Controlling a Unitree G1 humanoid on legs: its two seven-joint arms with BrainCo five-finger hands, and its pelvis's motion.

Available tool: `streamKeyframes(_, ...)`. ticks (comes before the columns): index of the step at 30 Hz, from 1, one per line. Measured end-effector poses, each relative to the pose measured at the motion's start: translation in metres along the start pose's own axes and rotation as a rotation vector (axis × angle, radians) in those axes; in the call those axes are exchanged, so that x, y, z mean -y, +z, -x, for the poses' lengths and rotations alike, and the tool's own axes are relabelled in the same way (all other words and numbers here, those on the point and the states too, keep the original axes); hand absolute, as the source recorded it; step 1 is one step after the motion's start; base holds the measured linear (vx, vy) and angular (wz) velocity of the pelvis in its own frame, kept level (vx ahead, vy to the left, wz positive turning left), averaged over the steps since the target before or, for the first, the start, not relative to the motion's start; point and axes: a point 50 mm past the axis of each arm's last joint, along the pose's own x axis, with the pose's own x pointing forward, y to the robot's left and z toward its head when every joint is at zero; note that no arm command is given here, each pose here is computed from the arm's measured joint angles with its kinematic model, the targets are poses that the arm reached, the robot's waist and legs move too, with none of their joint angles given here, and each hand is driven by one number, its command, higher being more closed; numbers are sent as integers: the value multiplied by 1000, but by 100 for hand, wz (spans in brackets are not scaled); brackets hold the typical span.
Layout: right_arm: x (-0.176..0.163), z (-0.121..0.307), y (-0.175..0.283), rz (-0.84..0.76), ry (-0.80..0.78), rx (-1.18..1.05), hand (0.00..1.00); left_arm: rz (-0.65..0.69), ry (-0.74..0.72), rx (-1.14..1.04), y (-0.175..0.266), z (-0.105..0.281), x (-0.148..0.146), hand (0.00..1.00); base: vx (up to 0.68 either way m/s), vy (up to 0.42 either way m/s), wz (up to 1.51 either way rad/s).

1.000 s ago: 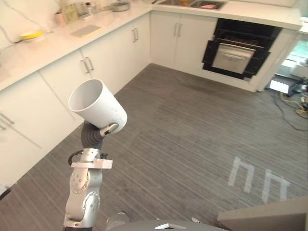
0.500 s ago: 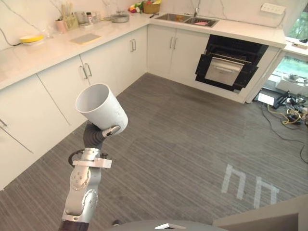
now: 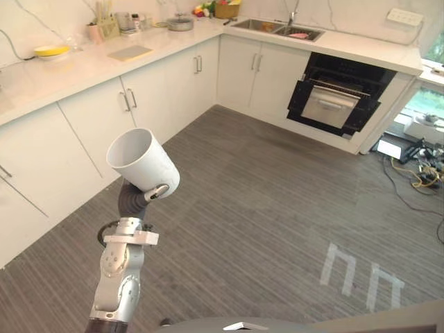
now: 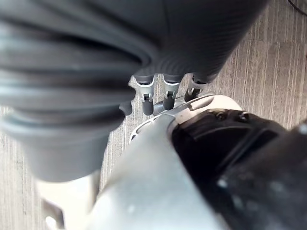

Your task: Walk over to the sink, pick up the cup, carry it to the dishwasher, place the cup inside the dishwasher, then close the dishwasher door

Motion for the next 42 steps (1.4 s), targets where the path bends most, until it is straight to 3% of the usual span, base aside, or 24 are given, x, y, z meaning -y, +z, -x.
streamKeyframes(19, -4, -1, -2, 0, 7, 7, 0, 15, -9, -12, -1, 5, -2, 100, -6, 2, 1)
streamKeyframes(28, -2, 2, 14, -3, 24, 50, 0, 104, -27, -7, -1, 15, 17, 100, 36, -34, -24)
streamKeyframes(34, 14, 8, 27, 27, -29, 70, 0, 86, -9, 55, 10, 18, 9, 100, 188, 219, 4)
streamKeyframes(42, 4, 4, 23, 28, -4, 95, 0, 71, 29, 36, 6, 20, 0, 100, 368, 235, -23)
